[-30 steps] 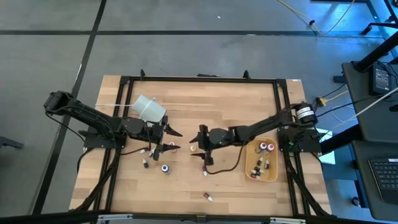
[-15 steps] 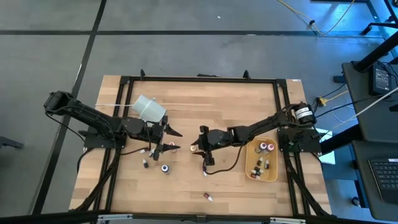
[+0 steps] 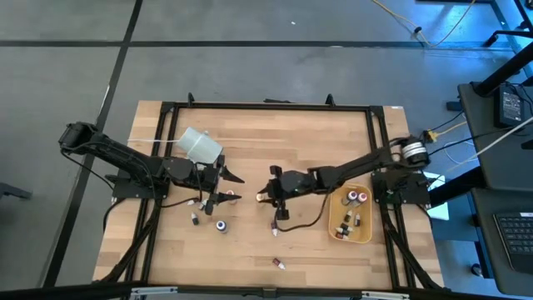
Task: Pick & Place food coloring
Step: Put the large yellow food coloring bottle into the yellow bin
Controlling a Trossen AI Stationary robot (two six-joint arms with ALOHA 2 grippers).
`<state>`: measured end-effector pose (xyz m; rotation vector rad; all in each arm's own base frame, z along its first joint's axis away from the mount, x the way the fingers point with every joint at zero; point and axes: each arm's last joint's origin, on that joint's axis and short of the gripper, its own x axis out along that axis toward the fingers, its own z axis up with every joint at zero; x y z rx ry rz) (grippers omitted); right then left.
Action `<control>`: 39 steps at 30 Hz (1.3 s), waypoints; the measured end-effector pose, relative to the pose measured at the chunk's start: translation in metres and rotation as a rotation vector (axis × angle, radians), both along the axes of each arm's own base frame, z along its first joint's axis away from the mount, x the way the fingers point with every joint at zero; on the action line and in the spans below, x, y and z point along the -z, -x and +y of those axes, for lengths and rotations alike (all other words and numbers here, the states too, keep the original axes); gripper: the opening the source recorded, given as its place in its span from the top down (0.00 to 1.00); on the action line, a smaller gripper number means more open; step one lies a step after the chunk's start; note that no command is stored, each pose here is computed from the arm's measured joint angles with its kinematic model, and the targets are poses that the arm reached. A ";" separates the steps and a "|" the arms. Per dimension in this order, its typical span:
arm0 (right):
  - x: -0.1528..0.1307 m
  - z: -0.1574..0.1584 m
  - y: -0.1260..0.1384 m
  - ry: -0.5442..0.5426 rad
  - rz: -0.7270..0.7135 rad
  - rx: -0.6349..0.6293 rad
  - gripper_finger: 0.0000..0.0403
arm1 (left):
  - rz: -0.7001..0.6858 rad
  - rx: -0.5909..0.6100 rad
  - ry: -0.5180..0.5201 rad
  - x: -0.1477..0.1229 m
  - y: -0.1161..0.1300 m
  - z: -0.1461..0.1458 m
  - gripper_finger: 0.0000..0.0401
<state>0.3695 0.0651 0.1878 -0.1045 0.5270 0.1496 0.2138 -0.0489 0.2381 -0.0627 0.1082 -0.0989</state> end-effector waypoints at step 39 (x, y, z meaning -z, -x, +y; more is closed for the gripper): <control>-0.036 0.061 0.248 -0.066 0.169 0.575 0.69 | 0.005 -0.032 -0.005 0.001 0.000 0.001 0.43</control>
